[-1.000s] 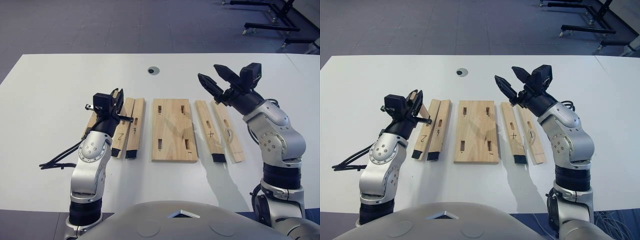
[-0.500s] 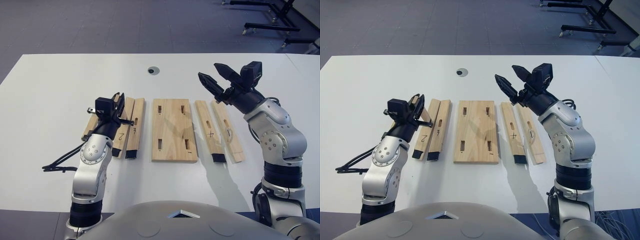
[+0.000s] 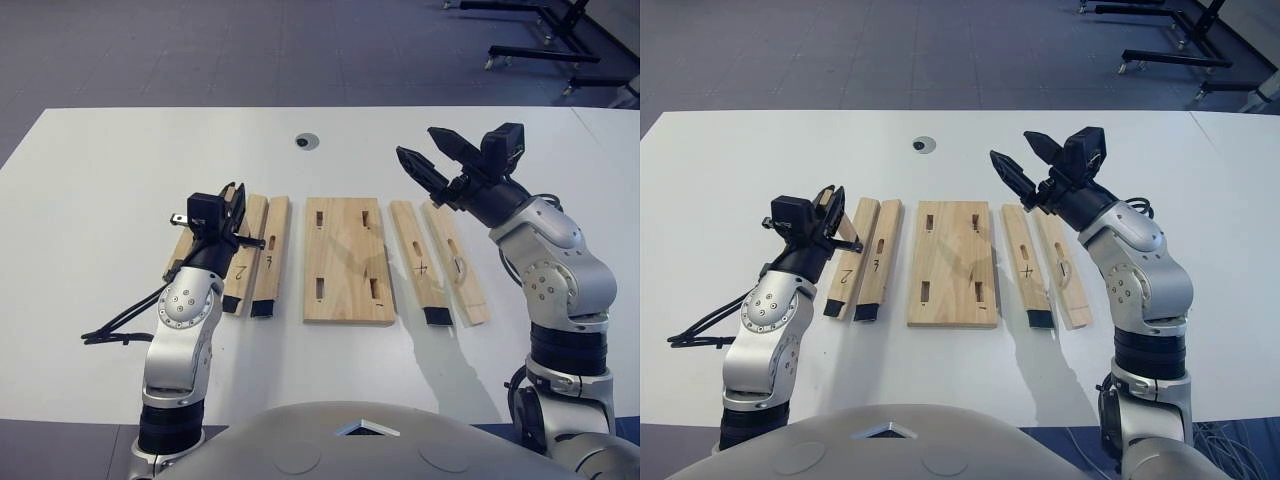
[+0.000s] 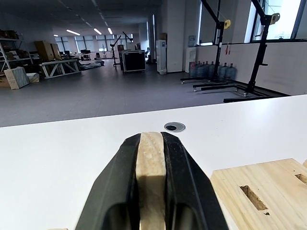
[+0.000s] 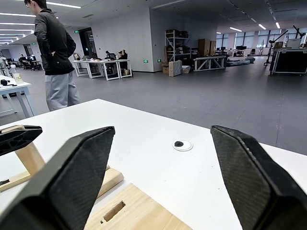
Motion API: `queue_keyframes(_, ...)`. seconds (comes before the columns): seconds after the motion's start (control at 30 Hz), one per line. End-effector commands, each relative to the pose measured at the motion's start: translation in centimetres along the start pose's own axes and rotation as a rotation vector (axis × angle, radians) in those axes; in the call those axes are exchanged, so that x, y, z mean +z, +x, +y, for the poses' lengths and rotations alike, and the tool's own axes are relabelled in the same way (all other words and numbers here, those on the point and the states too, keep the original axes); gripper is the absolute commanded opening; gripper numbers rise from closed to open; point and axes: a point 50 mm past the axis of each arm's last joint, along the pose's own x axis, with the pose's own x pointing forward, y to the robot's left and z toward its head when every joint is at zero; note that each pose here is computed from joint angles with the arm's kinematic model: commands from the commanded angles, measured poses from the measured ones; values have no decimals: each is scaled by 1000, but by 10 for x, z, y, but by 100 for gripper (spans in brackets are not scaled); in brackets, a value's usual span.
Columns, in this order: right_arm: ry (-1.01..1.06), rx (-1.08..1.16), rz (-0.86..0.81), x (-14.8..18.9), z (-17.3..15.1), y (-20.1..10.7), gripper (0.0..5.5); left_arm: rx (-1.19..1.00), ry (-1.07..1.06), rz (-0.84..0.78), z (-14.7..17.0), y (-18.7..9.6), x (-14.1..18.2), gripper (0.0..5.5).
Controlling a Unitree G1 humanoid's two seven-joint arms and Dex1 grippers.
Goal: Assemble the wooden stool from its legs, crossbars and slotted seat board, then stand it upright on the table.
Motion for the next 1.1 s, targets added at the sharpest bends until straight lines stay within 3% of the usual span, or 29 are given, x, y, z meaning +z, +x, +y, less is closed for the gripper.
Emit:
queue_keyframes(0.03,-6,3,7,1,-1,1,368,7,-9,19,0,-1,-2,38)
queue_keyframes(0.8,-12,7,12,1,-2,1,368,11,-13,30,0,1,-6,38)
queue_keyframes(1.1,-12,7,14,2,-3,2,368,17,-12,104,0,-3,-20,38)
